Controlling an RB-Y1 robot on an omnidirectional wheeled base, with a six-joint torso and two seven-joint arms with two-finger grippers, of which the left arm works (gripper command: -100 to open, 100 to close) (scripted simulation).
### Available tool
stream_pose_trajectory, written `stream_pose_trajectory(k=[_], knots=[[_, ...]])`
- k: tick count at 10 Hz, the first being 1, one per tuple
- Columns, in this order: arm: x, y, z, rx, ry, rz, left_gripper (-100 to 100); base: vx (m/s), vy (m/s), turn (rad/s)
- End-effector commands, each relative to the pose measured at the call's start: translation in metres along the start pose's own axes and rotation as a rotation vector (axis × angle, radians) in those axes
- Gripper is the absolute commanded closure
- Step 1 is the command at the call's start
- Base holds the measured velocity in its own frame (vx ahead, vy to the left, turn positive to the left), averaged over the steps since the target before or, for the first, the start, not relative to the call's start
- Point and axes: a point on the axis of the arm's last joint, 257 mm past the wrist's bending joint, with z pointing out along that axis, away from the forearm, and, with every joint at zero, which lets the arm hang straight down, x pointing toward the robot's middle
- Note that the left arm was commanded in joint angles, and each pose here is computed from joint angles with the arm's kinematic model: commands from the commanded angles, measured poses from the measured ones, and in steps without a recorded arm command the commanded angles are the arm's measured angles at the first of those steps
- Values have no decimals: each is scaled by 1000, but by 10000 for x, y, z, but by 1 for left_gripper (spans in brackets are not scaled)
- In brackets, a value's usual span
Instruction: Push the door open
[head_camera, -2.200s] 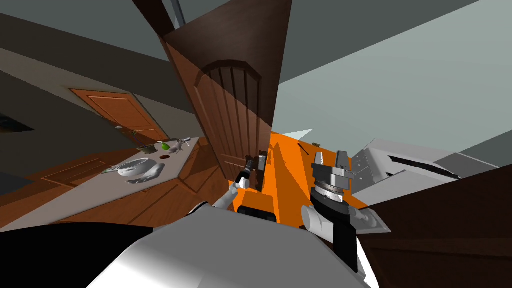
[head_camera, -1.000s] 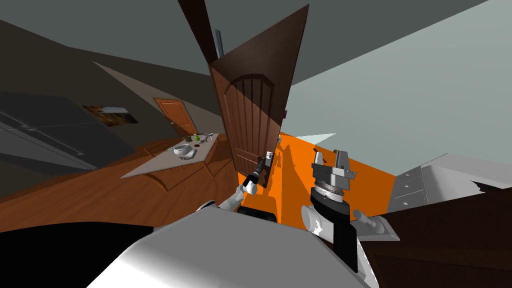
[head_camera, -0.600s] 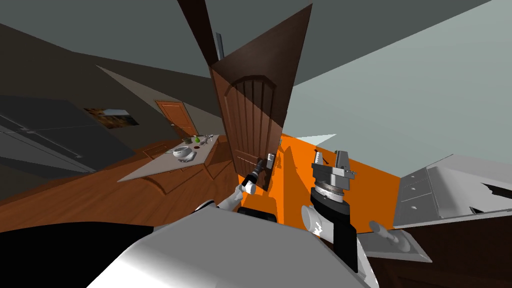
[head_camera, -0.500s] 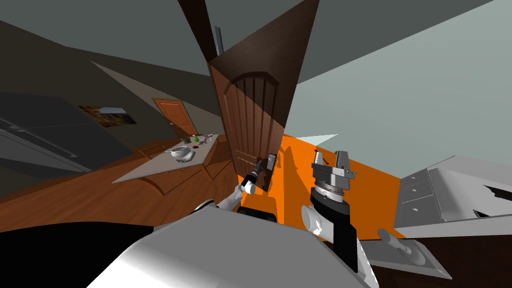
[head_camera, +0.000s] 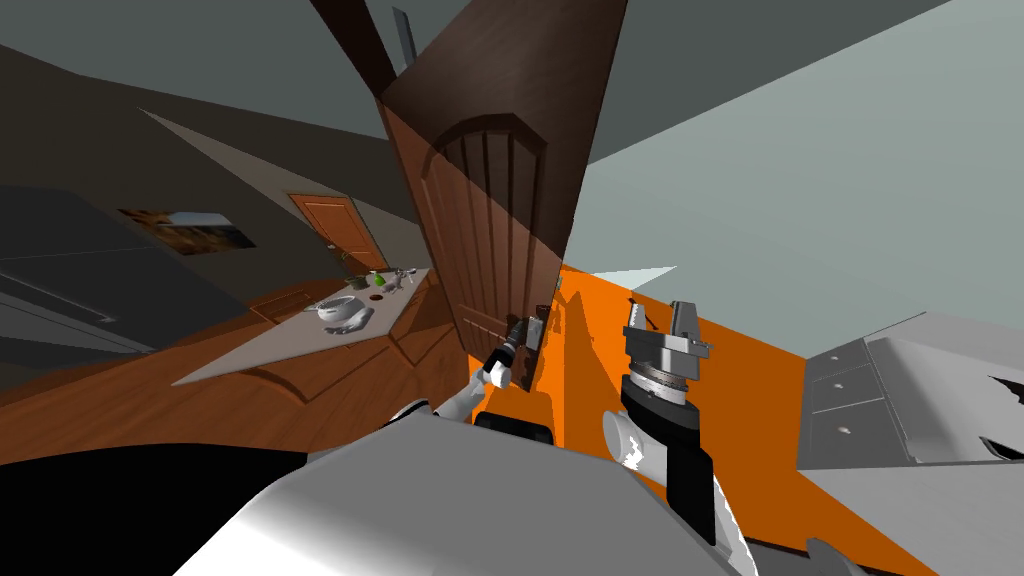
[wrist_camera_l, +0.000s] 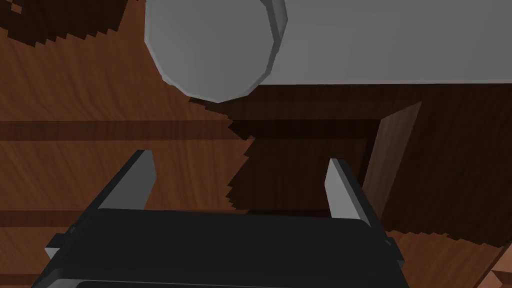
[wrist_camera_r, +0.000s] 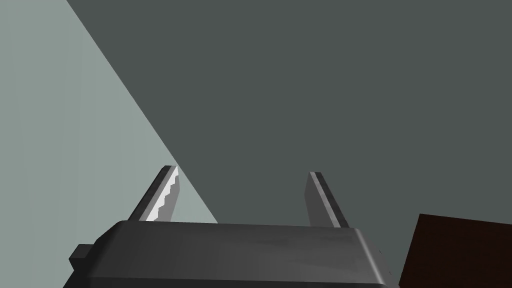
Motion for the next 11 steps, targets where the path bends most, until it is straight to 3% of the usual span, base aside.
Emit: stream_pose_trajectory(k=[1, 2, 3, 4, 9, 11], knots=[[136, -50, 18, 7, 5, -22, -100, 85, -175, -25], [216, -80, 30, 11, 8, -36, -100, 55, -170, -18], [174, -64, 16, 7, 6, -27, -100, 20, -75, 3], [174, -64, 16, 7, 6, -27, 100, -3, 7, 1], [174, -64, 16, 7, 6, -27, 100, -5, 12, -8], [53, 10, -59, -2, -7, 4, 100, 98, -27, 61]])
